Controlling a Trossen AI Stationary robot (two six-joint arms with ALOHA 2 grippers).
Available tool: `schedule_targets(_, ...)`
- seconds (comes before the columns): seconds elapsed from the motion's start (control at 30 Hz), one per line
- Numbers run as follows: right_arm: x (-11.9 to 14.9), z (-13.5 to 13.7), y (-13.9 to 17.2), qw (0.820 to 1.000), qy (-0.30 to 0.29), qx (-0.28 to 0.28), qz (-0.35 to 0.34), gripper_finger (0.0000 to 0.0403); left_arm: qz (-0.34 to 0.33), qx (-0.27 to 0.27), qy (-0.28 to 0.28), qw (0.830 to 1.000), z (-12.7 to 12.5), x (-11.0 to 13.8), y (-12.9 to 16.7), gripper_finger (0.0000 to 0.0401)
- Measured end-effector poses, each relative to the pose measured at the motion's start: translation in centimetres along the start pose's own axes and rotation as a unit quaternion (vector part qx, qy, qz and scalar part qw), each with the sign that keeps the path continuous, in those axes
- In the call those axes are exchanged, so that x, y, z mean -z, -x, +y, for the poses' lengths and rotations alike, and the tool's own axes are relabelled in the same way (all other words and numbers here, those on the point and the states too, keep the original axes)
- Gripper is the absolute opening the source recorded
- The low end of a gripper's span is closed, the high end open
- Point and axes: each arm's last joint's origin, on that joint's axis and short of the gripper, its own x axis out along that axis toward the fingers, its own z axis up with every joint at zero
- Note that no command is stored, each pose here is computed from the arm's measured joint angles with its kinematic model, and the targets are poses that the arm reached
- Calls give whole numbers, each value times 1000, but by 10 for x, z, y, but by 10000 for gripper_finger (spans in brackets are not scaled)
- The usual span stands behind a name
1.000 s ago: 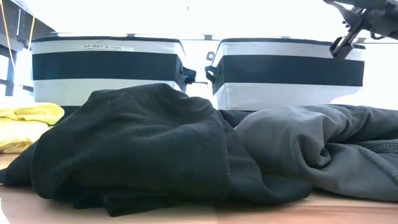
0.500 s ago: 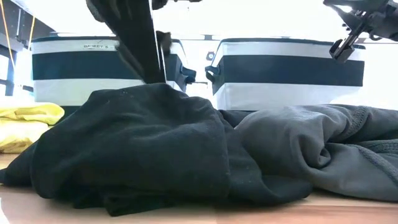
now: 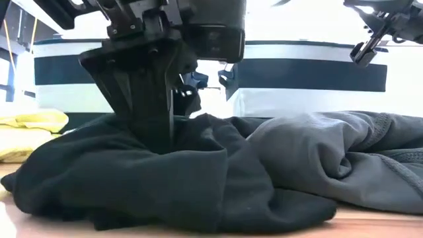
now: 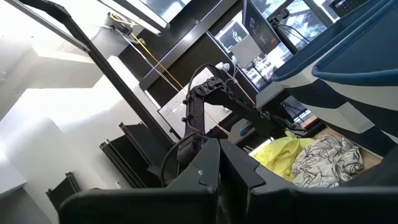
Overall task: Sort clothes
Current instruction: Put the black shirt into the left blue laundry bin
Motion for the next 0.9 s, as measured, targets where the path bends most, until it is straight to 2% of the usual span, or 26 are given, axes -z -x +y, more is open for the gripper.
schedule_targets(0.13, 0, 0, 0, 1000, 4, 1, 2, 0, 27, -5, 25, 999, 2, 7, 20, 47)
schedule_targets(0.2, 0, 0, 0, 1000, 4, 1, 1, 0, 40, -3, 54, 998, 5, 10, 34, 17)
schedule_targets(0.3, 0, 0, 0, 1000, 13, 1, 2, 0, 20, -11, 101, 995, 8, 11, 72, 25)
schedule_targets(0.47, 1, 1, 0, 1000, 21, -16, 17, 0, -75, -34, 137, 987, 15, 16, 147, 9)
schedule_targets(0.57, 1, 1, -2, 1000, 18, -16, 20, 0, -155, -55, 165, 972, 23, 21, 190, 4)
schedule_targets(0.67, -6, 7, -6, 999, 45, -8, 30, 0, -226, -91, 180, 953, 34, 28, 225, 4)
schedule_targets(0.9, -23, 23, -25, 985, 139, 38, 95, 0, -320, -168, 179, 915, 58, 44, 277, 4)
